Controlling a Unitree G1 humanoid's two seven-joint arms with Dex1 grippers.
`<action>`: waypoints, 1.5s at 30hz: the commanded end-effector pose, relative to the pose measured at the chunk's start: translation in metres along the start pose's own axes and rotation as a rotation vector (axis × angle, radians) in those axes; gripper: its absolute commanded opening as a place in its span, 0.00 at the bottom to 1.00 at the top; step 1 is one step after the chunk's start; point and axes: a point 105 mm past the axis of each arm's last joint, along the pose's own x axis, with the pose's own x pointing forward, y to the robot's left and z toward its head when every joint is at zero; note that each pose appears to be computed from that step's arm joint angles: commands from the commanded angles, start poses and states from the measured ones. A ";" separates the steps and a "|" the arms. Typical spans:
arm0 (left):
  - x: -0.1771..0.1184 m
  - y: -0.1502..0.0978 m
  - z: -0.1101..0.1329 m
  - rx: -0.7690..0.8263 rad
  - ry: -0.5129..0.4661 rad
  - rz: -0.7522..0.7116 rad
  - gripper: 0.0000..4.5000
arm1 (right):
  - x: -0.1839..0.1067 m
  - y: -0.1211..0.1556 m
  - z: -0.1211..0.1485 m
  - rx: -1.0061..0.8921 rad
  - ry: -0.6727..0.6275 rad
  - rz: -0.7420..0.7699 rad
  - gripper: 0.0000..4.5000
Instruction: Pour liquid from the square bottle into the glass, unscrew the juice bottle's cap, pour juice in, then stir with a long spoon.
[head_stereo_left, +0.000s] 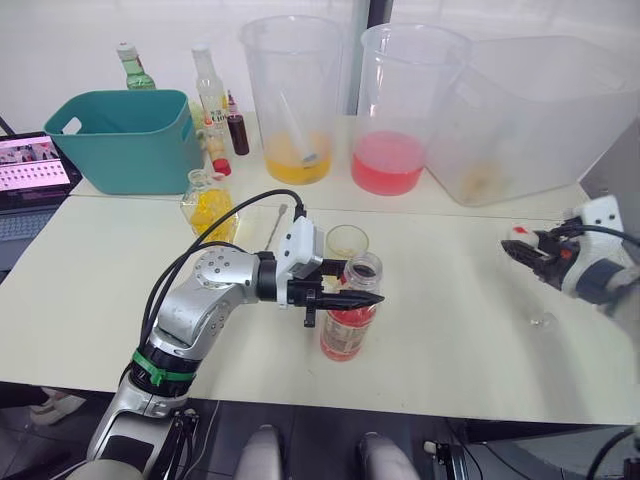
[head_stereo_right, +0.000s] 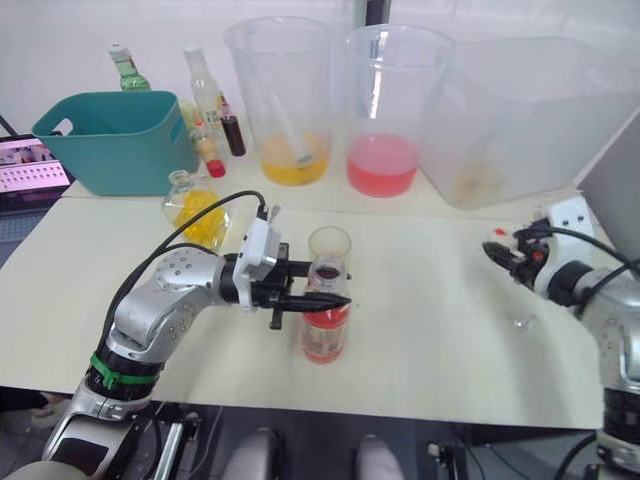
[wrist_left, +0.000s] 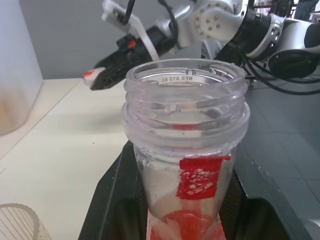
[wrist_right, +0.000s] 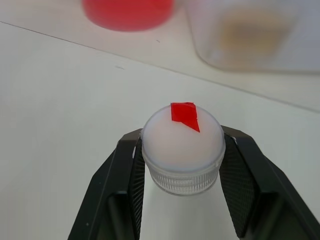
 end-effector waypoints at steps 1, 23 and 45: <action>-0.001 -0.004 -0.001 -0.030 -0.011 -0.009 0.31 | 0.008 -0.015 0.000 0.012 -0.034 -0.102 0.36; -0.015 -0.009 0.000 -0.076 -0.012 0.004 0.31 | 0.020 0.011 -0.041 0.145 0.018 -0.007 0.80; -0.056 -0.018 0.023 -0.055 0.023 0.064 0.31 | -0.072 0.125 0.090 -0.126 -0.166 0.863 0.99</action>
